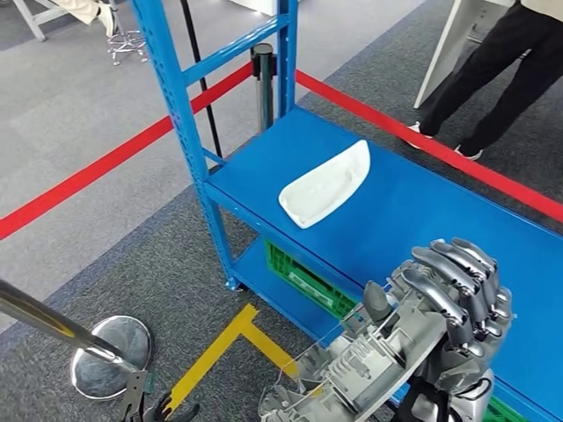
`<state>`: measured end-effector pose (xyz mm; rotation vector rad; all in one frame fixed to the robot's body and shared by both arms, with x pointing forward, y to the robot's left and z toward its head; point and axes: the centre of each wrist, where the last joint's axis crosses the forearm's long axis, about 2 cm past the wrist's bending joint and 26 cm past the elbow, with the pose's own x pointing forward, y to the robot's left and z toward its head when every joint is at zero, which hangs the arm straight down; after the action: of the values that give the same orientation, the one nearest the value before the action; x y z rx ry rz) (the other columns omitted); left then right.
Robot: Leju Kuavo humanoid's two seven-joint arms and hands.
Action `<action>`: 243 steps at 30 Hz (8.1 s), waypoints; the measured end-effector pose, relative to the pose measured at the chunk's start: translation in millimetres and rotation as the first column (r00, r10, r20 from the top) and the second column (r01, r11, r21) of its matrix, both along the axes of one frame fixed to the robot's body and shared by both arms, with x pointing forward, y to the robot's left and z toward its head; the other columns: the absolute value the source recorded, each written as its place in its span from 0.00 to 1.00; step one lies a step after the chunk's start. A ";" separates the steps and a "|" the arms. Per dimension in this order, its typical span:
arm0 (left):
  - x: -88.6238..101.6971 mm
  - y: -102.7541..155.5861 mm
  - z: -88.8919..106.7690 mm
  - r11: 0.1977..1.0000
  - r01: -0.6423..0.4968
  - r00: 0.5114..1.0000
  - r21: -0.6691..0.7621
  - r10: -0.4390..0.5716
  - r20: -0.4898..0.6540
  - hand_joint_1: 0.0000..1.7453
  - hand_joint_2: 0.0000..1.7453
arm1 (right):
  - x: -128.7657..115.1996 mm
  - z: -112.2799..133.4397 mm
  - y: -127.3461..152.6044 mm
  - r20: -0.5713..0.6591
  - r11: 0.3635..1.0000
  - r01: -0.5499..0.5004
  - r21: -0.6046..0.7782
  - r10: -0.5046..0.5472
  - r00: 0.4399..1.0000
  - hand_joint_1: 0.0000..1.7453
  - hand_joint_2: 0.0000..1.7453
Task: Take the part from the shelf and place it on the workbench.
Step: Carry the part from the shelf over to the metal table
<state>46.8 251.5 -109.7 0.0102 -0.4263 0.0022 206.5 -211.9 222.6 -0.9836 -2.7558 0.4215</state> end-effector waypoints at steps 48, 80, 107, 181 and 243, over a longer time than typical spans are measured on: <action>0.6 3.2 -0.1 1.000 0.013 1.000 0.016 -0.013 0.004 0.00 1.00 | 8.8 0.1 7.1 -0.030 0.997 -0.081 -0.011 0.081 0.996 0.45 1.00; 0.5 10.6 -0.6 0.999 -0.005 1.000 0.036 0.005 0.017 0.00 1.00 | 7.7 -2.2 5.9 -0.044 0.996 -0.091 0.013 0.091 0.995 0.45 1.00; -0.3 9.3 -0.7 0.999 0.012 1.000 0.031 -0.012 0.016 0.00 1.00 | 1.1 -11.0 0.7 -0.068 0.997 -0.078 0.009 0.078 0.995 0.45 1.00; 1.6 7.6 -0.3 0.999 0.030 0.998 0.022 -0.031 0.046 0.00 1.00 | 4.6 -8.6 -2.9 -0.088 0.998 -0.054 0.037 0.057 0.995 0.45 1.00; -1.2 3.0 -0.4 0.999 0.033 0.999 0.010 -0.033 0.025 0.00 1.00 | -2.7 -16.4 -8.2 -0.136 0.998 -0.047 0.040 0.052 0.989 0.45 1.00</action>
<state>45.6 254.5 -110.0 0.0125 -0.4515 -0.0322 203.9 -220.1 206.1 -0.8461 -2.6591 0.4272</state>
